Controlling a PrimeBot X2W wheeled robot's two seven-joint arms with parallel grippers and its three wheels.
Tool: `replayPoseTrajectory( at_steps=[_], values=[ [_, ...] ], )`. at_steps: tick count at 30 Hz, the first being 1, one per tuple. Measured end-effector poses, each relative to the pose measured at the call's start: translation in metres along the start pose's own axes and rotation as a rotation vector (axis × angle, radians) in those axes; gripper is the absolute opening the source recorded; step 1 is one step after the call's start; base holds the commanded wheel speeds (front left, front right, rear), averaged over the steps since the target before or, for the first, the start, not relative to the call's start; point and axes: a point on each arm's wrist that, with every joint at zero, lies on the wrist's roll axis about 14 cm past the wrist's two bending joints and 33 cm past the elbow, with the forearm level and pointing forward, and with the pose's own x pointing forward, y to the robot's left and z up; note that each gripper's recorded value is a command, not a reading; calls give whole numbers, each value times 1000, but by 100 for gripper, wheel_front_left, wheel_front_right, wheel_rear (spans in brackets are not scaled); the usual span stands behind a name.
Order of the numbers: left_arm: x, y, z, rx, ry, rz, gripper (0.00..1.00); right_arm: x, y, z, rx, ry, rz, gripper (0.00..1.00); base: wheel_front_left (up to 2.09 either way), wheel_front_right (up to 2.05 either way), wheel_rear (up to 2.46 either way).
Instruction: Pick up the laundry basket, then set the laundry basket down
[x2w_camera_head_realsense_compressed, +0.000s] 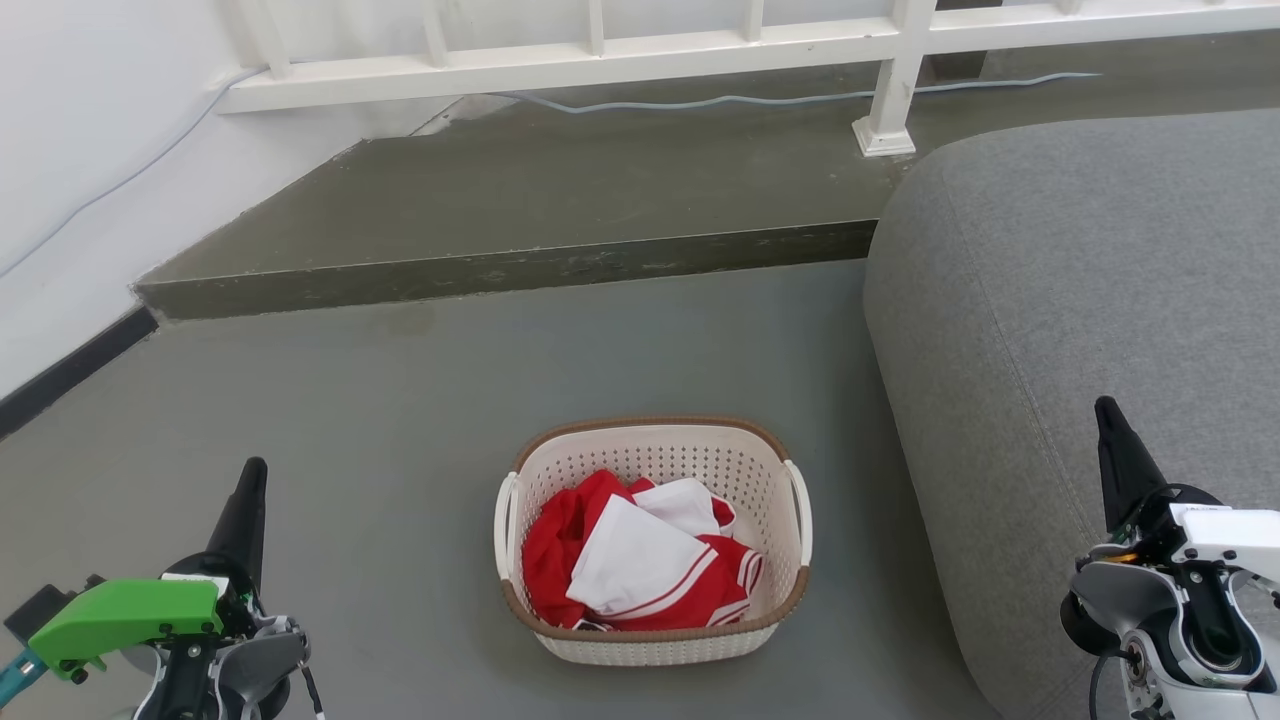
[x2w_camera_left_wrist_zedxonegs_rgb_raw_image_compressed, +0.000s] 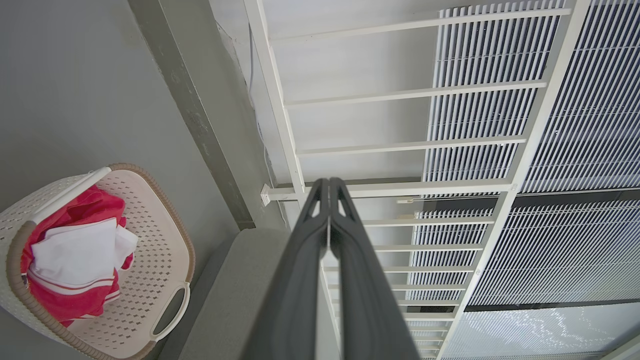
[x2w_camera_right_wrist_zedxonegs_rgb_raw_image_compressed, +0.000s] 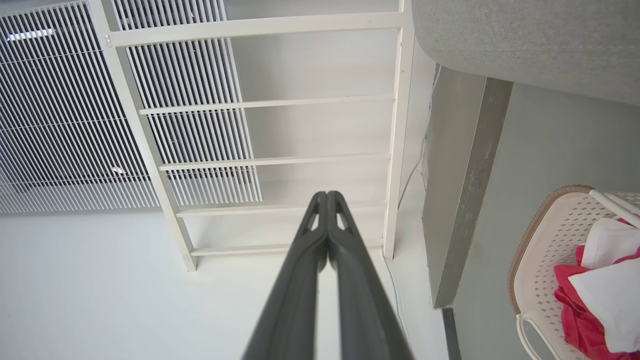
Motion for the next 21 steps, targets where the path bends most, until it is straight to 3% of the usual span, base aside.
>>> replayPoseTrajectory(
  at_steps=[21],
  values=[
    [0,0,0,0,0,0,0,0,0,0,1,3,0,0,0,0,0]
  ],
)
